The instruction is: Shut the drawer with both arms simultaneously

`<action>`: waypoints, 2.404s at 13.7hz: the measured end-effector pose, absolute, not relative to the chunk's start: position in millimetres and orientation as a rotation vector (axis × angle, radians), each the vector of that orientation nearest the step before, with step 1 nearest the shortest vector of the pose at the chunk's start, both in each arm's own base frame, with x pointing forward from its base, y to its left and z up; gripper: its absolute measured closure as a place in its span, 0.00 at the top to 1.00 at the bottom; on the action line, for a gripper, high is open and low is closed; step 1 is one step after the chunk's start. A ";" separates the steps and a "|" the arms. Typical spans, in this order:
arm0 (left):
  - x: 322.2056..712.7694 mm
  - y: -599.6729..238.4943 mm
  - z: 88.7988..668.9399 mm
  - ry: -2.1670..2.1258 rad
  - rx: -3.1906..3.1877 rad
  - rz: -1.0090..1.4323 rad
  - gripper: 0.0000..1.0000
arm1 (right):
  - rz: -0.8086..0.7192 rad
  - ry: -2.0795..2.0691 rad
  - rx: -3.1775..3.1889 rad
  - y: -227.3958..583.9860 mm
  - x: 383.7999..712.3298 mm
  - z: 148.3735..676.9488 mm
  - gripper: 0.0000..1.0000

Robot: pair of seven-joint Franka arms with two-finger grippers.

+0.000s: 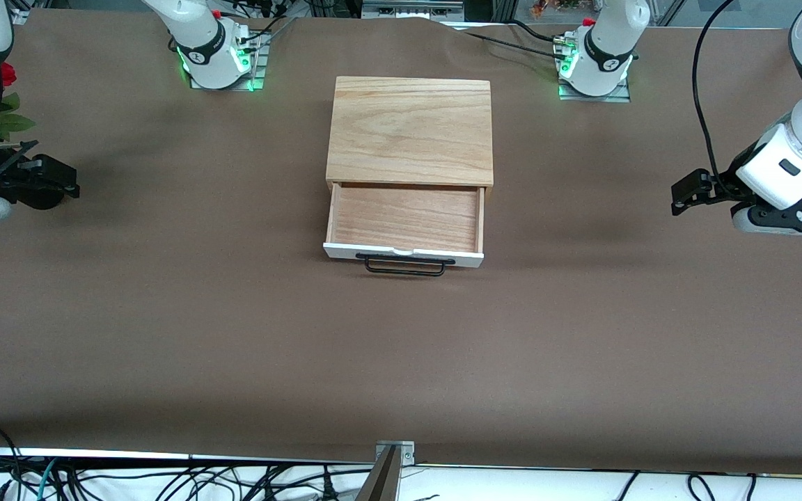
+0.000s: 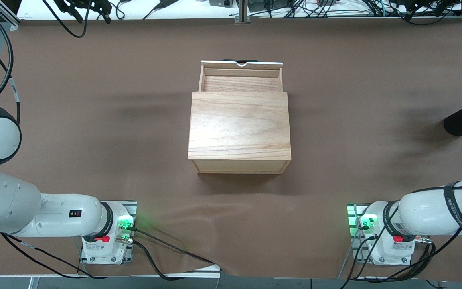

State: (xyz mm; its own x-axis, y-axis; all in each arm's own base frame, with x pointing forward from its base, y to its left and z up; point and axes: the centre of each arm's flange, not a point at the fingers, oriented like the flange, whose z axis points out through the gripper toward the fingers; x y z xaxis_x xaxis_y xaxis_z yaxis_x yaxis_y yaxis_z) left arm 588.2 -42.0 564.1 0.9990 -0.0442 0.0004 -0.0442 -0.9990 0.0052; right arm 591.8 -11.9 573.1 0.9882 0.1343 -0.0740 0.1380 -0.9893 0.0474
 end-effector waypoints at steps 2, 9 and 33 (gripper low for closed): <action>588.3 -41.7 564.1 -0.068 3.136 0.000 1.00 | -0.109 0.211 3.080 -11.9 591.8 573.1 1.00; 588.4 -40.1 564.0 -0.064 3.136 0.000 1.00 | -0.110 0.211 3.080 -11.9 592.0 572.7 1.00; 591.5 -37.4 557.0 -0.057 3.135 -0.018 1.00 | -0.112 0.211 3.080 -11.9 592.6 571.8 1.00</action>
State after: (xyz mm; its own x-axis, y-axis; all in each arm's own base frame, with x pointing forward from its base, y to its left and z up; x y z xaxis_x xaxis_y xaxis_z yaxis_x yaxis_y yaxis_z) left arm 591.5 -37.4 557.0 0.9993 -0.0364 -0.0114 -0.0363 -0.9993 0.0058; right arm 592.6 -11.9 571.8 0.9880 0.1343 -0.0757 0.1381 -0.9893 0.0471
